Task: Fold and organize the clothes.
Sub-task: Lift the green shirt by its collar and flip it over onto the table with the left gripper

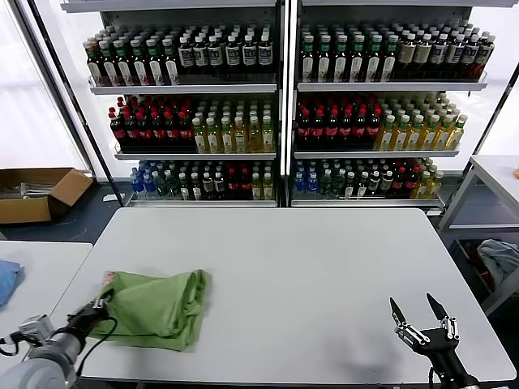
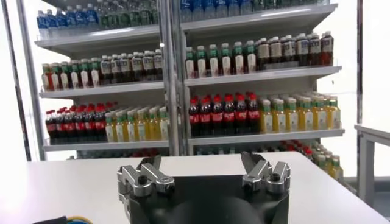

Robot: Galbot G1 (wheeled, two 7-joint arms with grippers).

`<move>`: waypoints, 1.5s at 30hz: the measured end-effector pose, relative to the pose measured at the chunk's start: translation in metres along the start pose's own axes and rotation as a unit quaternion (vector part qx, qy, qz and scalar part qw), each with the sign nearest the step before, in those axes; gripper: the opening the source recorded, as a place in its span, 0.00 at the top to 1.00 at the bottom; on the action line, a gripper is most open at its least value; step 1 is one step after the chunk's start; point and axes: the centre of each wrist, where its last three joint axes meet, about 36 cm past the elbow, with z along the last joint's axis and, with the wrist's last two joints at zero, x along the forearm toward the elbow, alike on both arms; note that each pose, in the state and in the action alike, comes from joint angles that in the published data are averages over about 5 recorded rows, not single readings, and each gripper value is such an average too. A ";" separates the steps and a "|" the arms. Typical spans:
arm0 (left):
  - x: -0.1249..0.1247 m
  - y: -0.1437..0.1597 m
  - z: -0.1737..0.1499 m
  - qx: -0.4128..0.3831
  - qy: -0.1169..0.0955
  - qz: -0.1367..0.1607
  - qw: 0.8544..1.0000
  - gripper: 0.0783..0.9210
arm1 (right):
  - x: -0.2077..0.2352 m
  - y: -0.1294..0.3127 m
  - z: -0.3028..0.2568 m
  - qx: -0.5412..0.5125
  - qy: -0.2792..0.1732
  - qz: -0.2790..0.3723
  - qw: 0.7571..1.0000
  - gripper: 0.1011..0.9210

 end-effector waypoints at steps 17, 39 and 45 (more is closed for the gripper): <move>0.027 0.009 -0.052 -0.054 -0.062 -0.058 0.995 0.91 | -0.002 0.003 -0.001 -0.001 0.000 -0.011 1.000 0.12; 0.009 -0.202 0.026 0.025 0.055 0.121 0.991 0.91 | 0.016 0.003 -0.014 0.009 0.004 0.010 1.000 0.12; 0.006 -0.225 0.023 0.065 0.079 0.139 0.985 0.91 | 0.019 0.003 -0.018 0.014 0.007 0.013 1.000 0.12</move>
